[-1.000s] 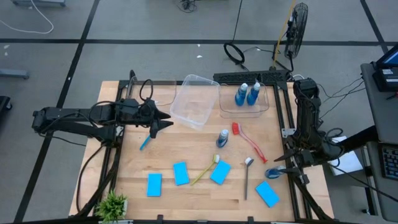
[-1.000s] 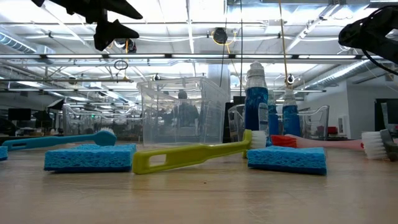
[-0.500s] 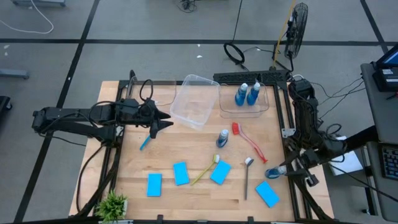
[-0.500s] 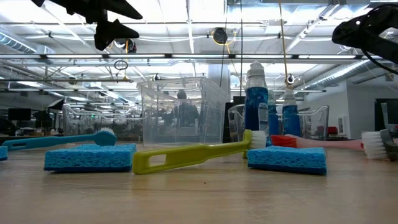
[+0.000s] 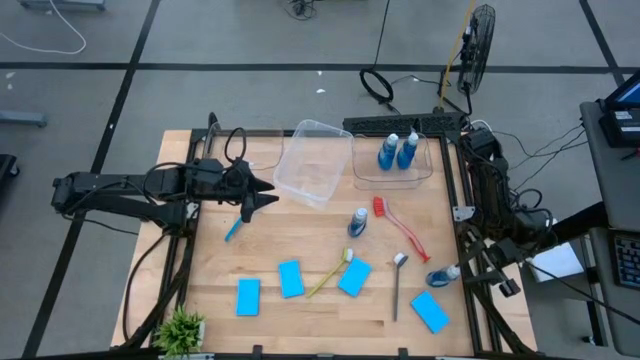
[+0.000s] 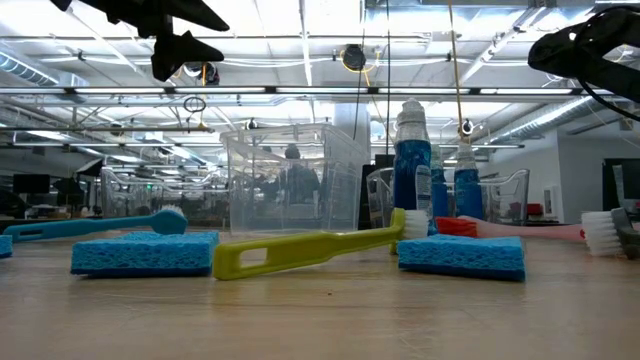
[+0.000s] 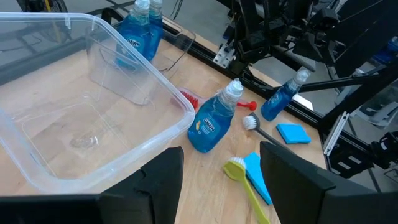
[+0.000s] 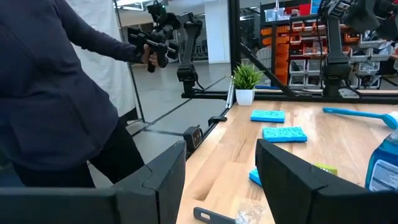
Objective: Pick & Place Kitchen Sink Supplies
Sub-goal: Put the blue soap dispenser into the right transparent bin
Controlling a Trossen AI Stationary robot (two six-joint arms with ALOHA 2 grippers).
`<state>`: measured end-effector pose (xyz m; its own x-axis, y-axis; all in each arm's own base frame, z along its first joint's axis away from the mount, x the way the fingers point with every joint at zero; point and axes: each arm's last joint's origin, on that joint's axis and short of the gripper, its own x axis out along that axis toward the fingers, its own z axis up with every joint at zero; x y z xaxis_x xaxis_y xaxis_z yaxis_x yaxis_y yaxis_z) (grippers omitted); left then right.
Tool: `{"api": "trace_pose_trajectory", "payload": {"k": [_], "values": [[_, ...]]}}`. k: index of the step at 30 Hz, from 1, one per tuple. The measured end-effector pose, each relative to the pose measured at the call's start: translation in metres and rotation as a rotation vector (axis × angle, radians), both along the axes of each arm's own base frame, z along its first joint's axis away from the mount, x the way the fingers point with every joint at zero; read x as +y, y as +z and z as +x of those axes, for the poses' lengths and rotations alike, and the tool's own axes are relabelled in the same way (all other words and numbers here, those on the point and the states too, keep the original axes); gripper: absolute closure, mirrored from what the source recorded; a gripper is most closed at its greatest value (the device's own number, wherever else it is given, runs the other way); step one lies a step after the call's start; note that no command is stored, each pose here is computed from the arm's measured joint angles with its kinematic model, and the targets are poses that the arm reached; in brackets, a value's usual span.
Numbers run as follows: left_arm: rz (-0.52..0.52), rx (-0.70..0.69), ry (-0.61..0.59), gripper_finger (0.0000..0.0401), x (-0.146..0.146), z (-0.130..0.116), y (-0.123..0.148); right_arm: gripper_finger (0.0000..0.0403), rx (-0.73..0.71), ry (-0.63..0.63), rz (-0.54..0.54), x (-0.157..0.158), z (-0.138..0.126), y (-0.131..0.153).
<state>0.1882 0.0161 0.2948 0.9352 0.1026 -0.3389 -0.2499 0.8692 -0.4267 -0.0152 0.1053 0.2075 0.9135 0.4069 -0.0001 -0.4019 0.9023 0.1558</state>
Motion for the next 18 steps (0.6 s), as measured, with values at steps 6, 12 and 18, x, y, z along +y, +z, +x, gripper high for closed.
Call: {"api": "trace_pose_trajectory", "payload": {"k": [6,12,18], "values": [[0.000,0.002,0.000,0.0187,0.000,0.000,0.000,0.0220,-0.002,-0.026,-0.003,0.000,0.003,0.000],[0.003,0.003,-0.001,0.0187,0.000,0.000,0.000,0.0220,0.000,-0.100,0.000,0.001,0.011,0.000],[0.004,0.003,-0.002,0.0187,0.000,0.000,0.000,0.0220,0.002,-0.118,0.006,0.007,0.011,0.030]]}}
